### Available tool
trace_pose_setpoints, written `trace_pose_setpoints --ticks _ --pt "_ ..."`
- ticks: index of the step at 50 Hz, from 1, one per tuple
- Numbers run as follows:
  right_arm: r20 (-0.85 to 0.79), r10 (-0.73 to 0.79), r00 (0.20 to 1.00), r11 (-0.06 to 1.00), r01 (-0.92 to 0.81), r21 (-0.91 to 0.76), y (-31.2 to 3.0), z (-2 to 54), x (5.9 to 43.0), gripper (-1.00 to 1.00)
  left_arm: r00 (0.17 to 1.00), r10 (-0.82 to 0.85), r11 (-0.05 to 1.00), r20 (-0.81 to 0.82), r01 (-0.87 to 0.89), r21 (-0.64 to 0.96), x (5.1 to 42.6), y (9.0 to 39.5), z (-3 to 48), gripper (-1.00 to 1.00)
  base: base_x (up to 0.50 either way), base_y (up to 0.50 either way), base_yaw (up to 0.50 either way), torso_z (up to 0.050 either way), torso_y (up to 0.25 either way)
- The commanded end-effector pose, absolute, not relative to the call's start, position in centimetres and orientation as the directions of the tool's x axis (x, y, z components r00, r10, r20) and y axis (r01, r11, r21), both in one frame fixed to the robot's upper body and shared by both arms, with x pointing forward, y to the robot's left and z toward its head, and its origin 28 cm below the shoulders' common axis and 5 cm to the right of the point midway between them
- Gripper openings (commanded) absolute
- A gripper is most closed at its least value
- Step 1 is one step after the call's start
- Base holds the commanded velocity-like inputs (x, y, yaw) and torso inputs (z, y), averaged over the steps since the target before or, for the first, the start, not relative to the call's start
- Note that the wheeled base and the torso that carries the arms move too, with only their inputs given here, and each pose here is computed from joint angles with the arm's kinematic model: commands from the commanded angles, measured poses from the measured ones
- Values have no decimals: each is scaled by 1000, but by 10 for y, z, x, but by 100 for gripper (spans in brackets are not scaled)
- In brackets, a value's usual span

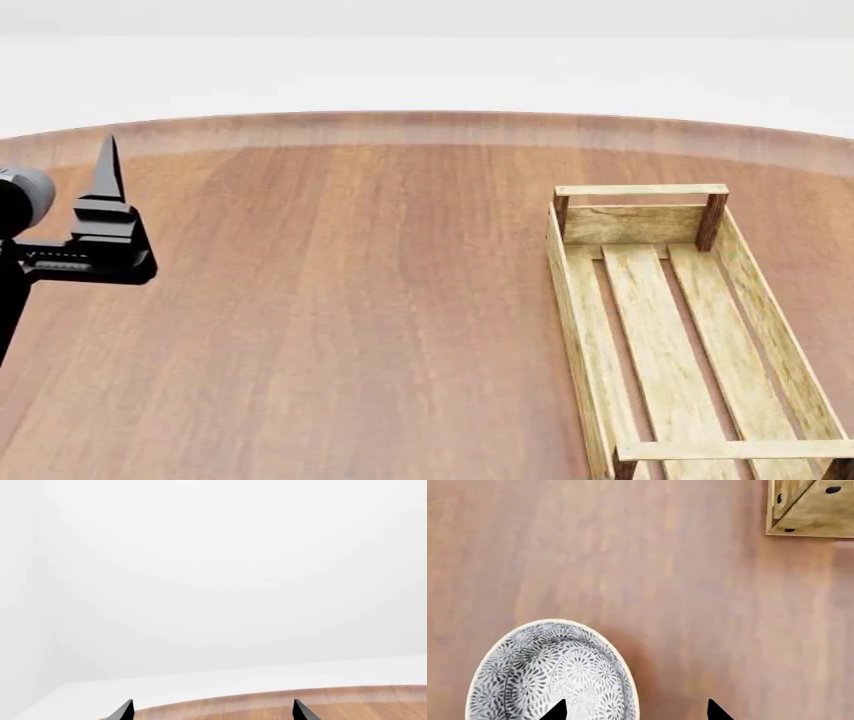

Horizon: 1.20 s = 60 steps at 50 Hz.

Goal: Stack the right bowl on the left bowl and place them in the tray.

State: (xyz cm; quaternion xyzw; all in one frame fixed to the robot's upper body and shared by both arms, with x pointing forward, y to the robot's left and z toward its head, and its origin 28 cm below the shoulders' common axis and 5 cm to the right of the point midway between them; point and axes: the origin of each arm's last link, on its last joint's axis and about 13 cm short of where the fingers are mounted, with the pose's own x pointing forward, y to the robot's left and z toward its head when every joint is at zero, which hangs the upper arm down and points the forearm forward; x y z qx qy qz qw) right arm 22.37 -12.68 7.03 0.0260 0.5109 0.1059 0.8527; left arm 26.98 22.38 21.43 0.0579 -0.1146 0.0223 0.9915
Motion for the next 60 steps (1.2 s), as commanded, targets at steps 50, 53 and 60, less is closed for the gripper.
trace_pose_setpoints --ticks 50,53,60 --pt "-849 310 427 946 -229 230 -119 47 221 -100 973 34 992 228 -61 111 269 225 213 100 0 0 0 0 0" --pt "-815 316 485 943 -253 215 -119 55 222 -100 973 34 992 229 -61 111 269 225 213 100 0 0 0 0 0" --pt "-769 359 529 931 -259 256 -118 74 228 -100 973 32 992 230 -59 113 269 224 214 100 0 0 0 0 0"
